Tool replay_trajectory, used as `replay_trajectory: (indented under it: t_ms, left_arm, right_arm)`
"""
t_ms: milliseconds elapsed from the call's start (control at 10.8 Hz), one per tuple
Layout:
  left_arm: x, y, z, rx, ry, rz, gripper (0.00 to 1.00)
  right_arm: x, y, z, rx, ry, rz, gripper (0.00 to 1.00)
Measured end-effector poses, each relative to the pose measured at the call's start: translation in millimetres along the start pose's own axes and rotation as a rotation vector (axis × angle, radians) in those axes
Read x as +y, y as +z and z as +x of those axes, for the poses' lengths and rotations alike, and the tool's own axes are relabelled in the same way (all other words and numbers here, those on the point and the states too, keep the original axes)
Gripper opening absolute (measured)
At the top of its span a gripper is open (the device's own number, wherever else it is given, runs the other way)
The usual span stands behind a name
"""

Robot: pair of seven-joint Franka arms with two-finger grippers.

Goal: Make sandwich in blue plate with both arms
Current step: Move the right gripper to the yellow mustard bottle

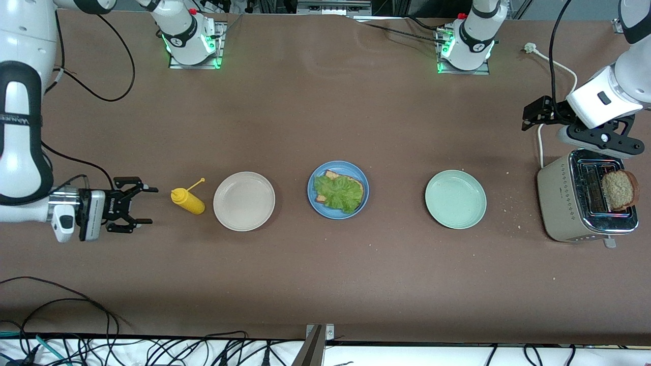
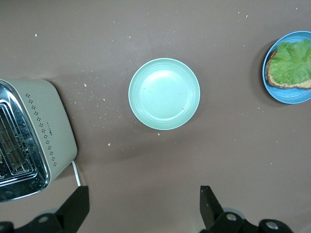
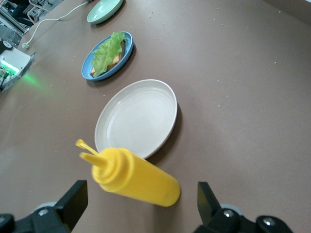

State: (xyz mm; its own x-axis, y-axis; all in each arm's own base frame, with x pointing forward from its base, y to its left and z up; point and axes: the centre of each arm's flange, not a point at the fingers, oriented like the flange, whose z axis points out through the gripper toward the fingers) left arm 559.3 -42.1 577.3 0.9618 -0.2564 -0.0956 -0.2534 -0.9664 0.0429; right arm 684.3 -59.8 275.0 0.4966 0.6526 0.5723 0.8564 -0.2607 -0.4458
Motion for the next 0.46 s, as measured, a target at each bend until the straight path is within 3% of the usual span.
replay_trajectory:
  t_ms: [462]
  left_arm:
    - [0.4, -0.1, 0.1, 0.000, 0.001, 0.000, 1.00]
  right_arm:
    - [20.7, 19.6, -29.2, 0.062, -0.266, 0.001, 1.00]
